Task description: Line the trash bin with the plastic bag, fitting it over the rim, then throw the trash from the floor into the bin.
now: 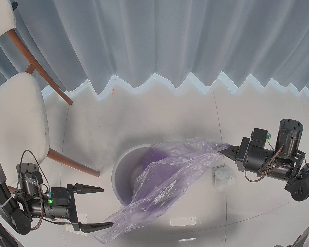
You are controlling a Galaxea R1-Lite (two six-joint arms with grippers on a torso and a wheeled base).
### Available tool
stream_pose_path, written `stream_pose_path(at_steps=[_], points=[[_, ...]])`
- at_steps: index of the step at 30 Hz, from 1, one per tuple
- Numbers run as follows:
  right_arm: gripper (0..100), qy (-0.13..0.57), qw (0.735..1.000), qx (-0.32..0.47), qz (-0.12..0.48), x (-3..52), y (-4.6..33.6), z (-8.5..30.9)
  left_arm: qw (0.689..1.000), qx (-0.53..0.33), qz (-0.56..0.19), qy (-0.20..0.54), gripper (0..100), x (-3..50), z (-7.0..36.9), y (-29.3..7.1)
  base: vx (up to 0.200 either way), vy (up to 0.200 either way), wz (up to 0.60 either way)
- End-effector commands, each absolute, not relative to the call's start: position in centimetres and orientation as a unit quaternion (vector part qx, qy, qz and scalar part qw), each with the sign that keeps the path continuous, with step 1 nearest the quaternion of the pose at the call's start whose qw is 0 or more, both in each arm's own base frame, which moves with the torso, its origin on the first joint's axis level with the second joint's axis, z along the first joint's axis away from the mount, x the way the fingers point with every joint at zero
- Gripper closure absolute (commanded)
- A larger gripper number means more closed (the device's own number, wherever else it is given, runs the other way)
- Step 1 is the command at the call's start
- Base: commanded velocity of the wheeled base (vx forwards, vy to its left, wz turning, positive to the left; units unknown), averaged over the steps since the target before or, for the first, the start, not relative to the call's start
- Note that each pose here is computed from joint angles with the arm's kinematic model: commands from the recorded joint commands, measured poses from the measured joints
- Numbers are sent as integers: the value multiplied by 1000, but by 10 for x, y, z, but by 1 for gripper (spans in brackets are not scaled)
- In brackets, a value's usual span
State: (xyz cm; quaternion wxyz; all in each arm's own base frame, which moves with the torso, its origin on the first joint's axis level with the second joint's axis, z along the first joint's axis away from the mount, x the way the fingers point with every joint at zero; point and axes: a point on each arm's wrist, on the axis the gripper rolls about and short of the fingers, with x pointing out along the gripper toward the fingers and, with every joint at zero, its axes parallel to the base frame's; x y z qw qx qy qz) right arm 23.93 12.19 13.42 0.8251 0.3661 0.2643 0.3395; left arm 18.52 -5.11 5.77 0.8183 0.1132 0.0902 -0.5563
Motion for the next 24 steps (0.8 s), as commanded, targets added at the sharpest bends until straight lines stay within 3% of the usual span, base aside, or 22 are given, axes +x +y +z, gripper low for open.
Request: stream_pose_path(at_steps=[1,11,12,21,24], points=[[100,269,825,366,337,241,123,131,815,116,-554,122,0,184,43,-51,0,0,0],[100,280,823,364,333,242,124,125,829,126,-520,162,0,197,18,-53,0,0,0],[100,280,823,364,333,242,124,125,830,123,-520,162,100,197,18,-53,0,0,0],[100,294,816,362,341,238,129,121,834,99,-522,150,100,208,18,-63,0,0,0],[100,304,809,366,347,237,134,118,850,84,-495,159,100,212,21,-64,0,0,0]])
